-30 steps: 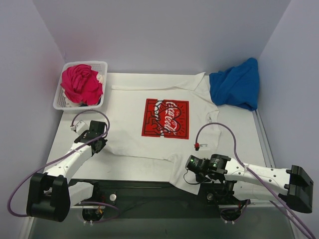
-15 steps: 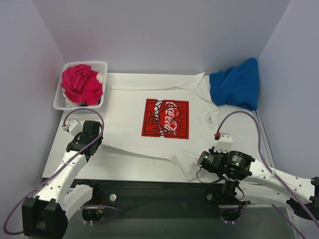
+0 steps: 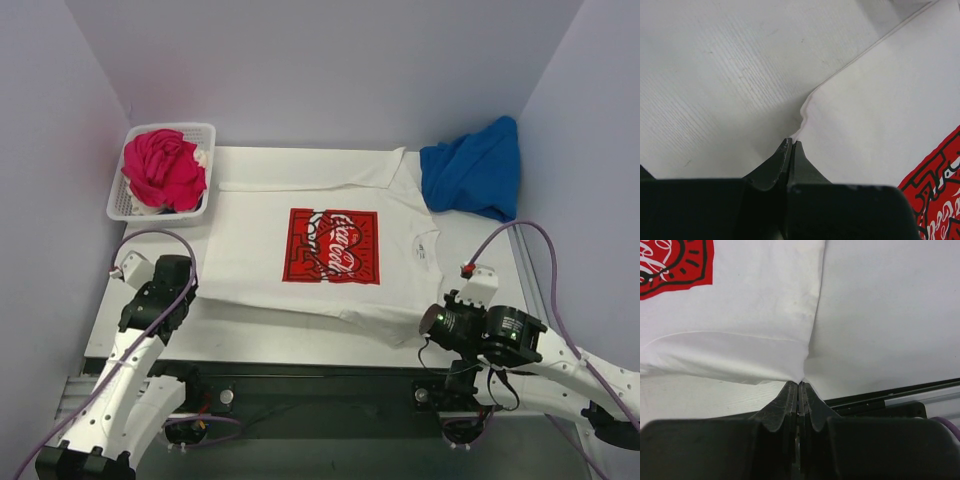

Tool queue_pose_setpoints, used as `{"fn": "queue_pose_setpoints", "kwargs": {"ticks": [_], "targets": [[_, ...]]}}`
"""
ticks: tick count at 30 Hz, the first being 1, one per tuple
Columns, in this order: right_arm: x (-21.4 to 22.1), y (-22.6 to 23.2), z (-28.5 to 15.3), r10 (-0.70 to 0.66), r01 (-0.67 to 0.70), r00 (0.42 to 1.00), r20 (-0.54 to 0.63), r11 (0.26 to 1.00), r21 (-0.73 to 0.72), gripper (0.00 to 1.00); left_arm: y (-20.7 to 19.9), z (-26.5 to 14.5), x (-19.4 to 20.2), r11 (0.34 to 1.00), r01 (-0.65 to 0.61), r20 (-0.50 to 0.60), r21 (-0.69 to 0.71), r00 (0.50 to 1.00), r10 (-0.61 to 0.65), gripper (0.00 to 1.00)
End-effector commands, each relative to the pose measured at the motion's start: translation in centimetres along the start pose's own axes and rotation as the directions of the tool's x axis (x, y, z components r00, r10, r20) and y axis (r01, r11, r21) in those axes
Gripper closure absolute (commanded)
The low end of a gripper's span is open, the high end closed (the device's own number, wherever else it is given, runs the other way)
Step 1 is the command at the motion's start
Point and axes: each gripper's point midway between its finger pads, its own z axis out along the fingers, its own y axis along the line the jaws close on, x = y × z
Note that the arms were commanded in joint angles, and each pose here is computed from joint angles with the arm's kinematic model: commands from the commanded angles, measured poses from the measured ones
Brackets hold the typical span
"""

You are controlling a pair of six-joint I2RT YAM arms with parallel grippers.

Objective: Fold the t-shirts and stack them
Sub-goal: Fold the tshirt

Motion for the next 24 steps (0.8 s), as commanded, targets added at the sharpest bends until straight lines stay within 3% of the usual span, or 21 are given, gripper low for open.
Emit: {"fn": "queue_pose_setpoints", "kwargs": {"ticks": [1,9,18,24], "targets": [[-1.4,-1.9,-0.6,-0.008,0.005,0.998,0.058,0.999,0.053,1.00,0.3,-1.1,-1.3,1.000,0.030,0.033,-0.009,0.999,-0.030,1.00],[-3.0,-0.6,-0.7,-0.014,0.008,0.994,0.111,0.998,0.057,1.00,-0.1,-1.0,-1.5,0.999,0.039,0.043,0.008,0.998,-0.039,1.00],[-10.6,2.1,-2.4,-0.060,0.027,0.943,0.328,0.994,0.105,1.00,-6.2,-0.5,-4.8,0.998,0.028,0.085,0.061,0.996,-0.033,1.00],[-12.7,3.9,0.1,-0.047,0.021,0.950,0.308,0.996,0.088,1.00,-8.4,0.2,-5.6,0.996,0.022,0.109,0.090,0.994,-0.032,1.00]]}}
